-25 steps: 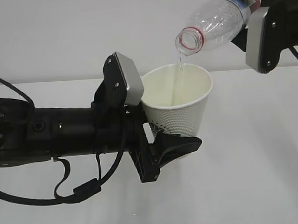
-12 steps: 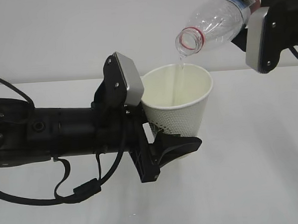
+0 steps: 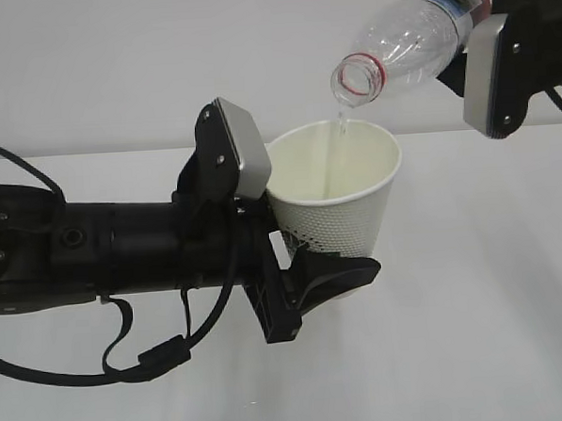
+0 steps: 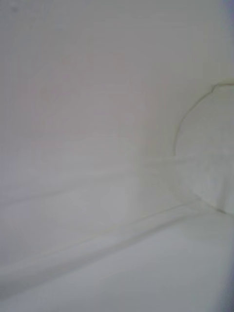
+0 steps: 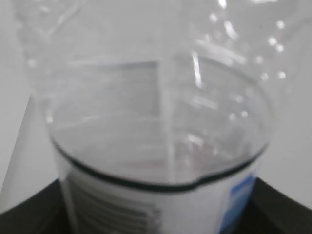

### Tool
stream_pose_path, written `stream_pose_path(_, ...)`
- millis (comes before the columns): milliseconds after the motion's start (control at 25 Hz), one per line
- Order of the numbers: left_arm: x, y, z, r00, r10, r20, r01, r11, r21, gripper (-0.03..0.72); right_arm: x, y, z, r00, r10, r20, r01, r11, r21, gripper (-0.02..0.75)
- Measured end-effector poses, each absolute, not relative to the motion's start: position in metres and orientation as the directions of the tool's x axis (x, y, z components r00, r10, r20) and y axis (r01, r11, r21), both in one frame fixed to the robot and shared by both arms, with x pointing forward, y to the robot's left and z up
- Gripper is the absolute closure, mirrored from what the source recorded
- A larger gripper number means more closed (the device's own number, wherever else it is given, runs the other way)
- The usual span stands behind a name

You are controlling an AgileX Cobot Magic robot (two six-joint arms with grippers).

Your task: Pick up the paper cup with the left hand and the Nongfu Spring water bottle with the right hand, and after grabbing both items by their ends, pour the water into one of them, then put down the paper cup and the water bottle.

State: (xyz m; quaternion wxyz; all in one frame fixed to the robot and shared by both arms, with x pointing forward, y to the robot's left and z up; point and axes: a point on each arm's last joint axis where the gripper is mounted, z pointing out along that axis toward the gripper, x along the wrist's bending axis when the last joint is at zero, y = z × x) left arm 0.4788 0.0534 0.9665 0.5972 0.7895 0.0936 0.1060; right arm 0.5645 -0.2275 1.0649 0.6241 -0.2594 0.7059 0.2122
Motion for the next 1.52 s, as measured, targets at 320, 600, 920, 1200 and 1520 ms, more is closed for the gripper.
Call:
stream_pose_path(320, 0.4788, 0.0534, 0.9665, 0.96, 0.274, 0.056, 0.021, -0.269, 0.963, 0.16, 0.5645, -0.2275, 1.0649, -0.085, -0.103, -0.991, -0.631, 0.775, -0.026, 0.225)
stream_pose_path(600, 0.4788, 0.0534, 0.9665, 0.96, 0.274, 0.056, 0.021, -0.269, 0.963, 0.16, 0.5645, -0.2275, 1.0649, -0.085, -0.103, -0.991, -0.631, 0.775, -0.026, 0.225)
stream_pose_path(920, 0.4788, 0.0534, 0.9665, 0.96, 0.274, 0.056, 0.021, -0.269, 0.963, 0.16, 0.5645, -0.2275, 1.0649, -0.084, -0.104, -0.991, -0.631, 0.775, -0.028, 0.225)
stream_pose_path(1200, 0.4788, 0.0534, 0.9665, 0.96, 0.274, 0.056, 0.021, -0.269, 0.963, 0.16, 0.5645, -0.2275, 1.0649, -0.082, -0.107, -0.991, -0.632, 0.775, -0.031, 0.225)
stream_pose_path(1520, 0.4788, 0.0534, 0.9665, 0.96, 0.274, 0.056, 0.021, -0.269, 0.963, 0.16, 0.5645, -0.2275, 1.0649, -0.08, -0.109, -0.991, -0.632, 0.774, -0.035, 0.225)
